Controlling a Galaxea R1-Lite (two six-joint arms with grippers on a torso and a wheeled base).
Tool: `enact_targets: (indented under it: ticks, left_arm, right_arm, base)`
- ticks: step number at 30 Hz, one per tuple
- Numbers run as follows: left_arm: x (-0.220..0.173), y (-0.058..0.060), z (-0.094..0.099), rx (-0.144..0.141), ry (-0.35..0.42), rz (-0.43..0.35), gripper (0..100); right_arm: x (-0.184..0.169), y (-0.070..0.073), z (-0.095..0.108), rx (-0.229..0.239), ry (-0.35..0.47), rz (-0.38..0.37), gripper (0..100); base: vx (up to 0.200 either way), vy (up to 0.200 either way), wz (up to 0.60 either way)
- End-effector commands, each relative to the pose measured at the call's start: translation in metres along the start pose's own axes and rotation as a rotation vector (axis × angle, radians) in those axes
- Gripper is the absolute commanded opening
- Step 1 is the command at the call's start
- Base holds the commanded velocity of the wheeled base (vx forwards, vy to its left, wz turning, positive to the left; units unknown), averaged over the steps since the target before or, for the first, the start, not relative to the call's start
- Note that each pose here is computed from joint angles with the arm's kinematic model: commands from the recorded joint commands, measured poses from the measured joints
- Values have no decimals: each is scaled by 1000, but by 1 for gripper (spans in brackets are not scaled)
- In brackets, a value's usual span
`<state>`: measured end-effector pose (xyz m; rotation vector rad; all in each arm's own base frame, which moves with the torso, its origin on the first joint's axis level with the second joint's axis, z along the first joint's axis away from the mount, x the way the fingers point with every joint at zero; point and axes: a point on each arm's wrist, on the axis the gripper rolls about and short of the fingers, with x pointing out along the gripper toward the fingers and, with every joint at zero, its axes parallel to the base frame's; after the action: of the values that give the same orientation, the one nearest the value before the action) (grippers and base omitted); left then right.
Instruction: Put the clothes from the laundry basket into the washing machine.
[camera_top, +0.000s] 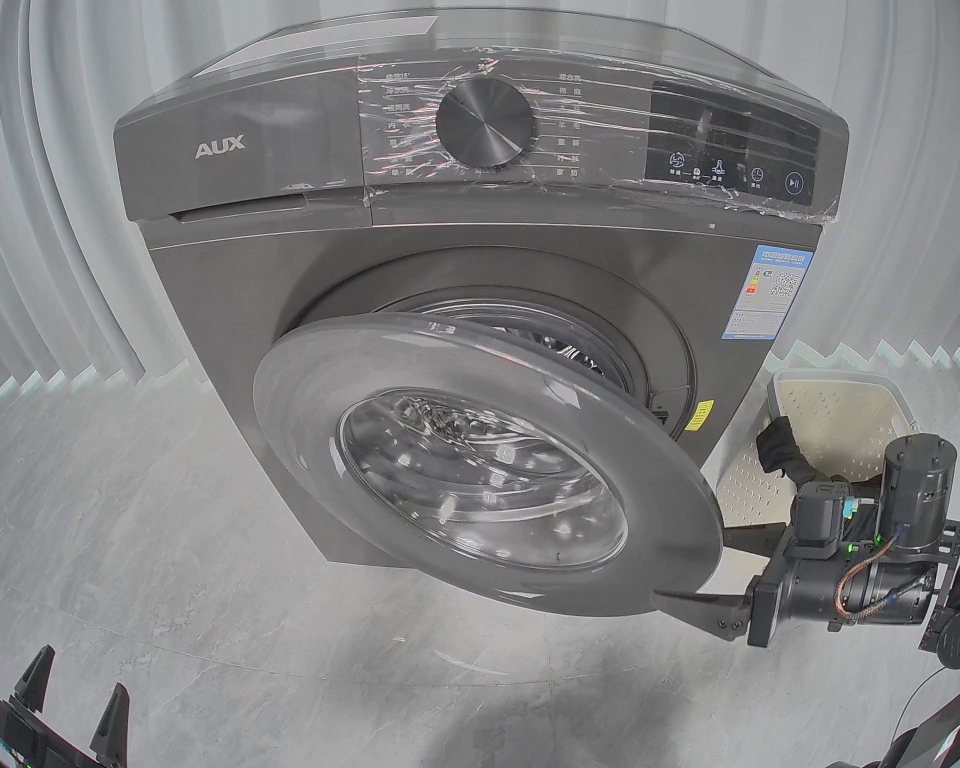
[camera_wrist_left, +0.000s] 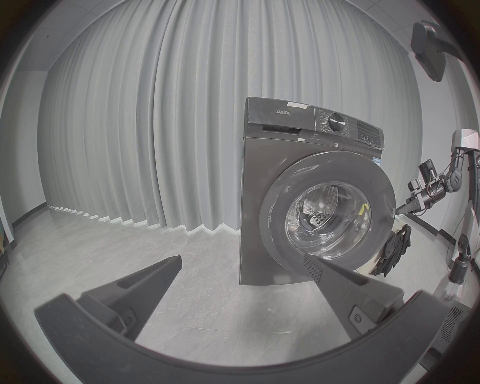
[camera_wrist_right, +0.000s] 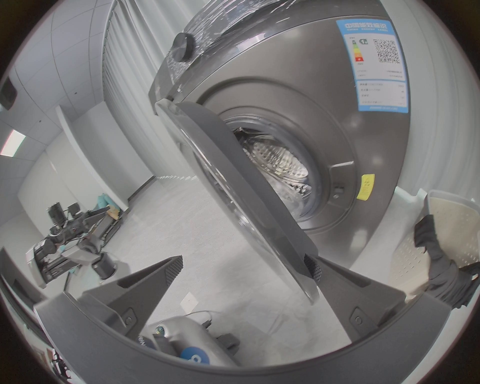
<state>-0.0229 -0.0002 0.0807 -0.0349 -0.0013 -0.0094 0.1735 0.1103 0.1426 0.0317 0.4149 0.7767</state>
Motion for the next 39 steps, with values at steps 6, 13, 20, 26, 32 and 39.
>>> enact_targets:
  ticks: [6, 13, 20, 26, 32, 39]
  left_arm:
    - [0, 0, -5, 1, 0, 0, 100]
    - [0, 0, -5, 1, 0, 0, 100]
    - [0, 0, -5, 1, 0, 0, 100]
    - [0, 0, -5, 1, 0, 0, 100]
    - [0, 0, -5, 1, 0, 0, 100]
    - [0, 0, -5, 1, 0, 0, 100]
  right_arm:
    - [-36, 13, 3, -18, -103, 54, 100]
    - [-64, 5, 39, 57, -287, 27, 100]
    - [-32, -32, 27, 89, -167, -117, 100]
    - [-10, -43, 5, 76, -41, -147, 100]
    - [-4, -39, -7, 74, -1, -154, 100]
    - [-3, -18, -18, 31, 40, -69, 100]
  base:
    - [0, 0, 0]
    - [0, 0, 0]
    - [0, 0, 0]
    - [0, 0, 0]
    - [0, 0, 0]
    - [0, 0, 0]
